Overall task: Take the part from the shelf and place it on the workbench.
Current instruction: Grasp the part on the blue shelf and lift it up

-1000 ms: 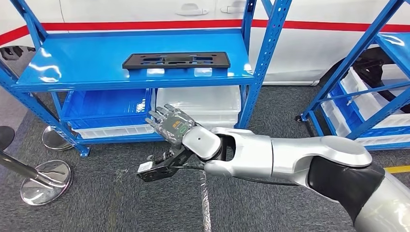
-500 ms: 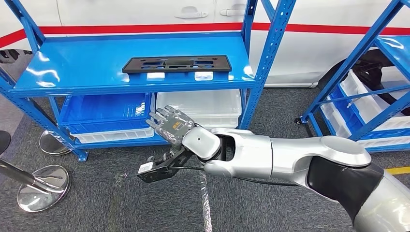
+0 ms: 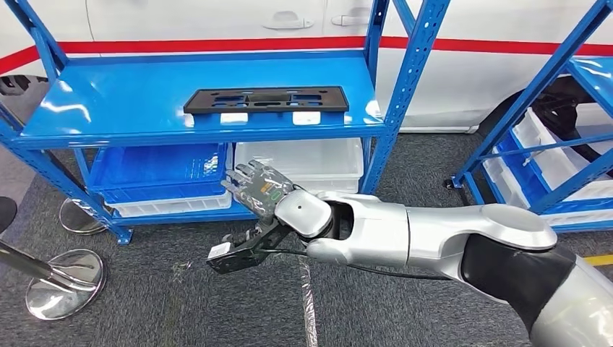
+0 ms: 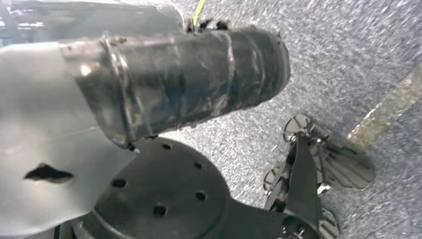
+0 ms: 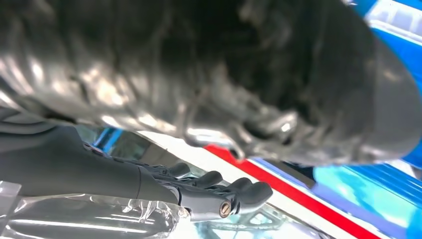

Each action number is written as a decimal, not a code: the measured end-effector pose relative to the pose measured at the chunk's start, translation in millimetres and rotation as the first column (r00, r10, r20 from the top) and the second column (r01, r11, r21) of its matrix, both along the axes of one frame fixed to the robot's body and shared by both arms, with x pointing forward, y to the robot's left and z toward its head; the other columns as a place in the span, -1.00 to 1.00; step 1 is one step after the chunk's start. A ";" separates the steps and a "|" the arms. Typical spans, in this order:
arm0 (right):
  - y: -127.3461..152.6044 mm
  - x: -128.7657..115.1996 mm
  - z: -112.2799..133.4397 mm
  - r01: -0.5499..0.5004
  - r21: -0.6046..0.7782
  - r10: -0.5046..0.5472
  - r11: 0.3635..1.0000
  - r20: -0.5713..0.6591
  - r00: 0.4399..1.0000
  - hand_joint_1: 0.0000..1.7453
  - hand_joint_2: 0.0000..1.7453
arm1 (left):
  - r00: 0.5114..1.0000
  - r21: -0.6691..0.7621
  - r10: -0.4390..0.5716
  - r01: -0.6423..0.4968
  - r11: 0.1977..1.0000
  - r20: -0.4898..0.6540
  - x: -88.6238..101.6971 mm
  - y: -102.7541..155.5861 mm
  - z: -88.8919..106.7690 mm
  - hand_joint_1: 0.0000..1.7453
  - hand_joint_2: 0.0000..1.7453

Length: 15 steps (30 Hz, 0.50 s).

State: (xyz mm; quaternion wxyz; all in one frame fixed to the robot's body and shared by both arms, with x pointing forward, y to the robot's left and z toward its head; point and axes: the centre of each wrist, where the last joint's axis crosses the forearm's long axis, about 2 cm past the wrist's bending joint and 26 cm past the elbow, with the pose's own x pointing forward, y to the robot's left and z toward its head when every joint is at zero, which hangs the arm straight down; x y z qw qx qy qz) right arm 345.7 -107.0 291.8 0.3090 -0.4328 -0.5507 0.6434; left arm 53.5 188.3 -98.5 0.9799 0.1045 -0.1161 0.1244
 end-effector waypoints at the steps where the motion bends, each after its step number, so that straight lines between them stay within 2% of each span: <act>1: -0.7 0.4 0.0 0.003 -0.004 -0.003 1.000 0.002 1.000 -1.00 -1.00 | 1.000 0.001 0.000 0.000 1.000 -0.001 -0.1 0.2 -0.1 -1.00 -1.00; 15: -4.0 1.7 -1.9 0.025 -0.035 -0.024 0.999 0.035 0.999 -1.00 -1.00 | 1.000 0.010 0.001 -0.001 1.000 -0.002 -0.4 3.1 -0.6 -1.00 -1.00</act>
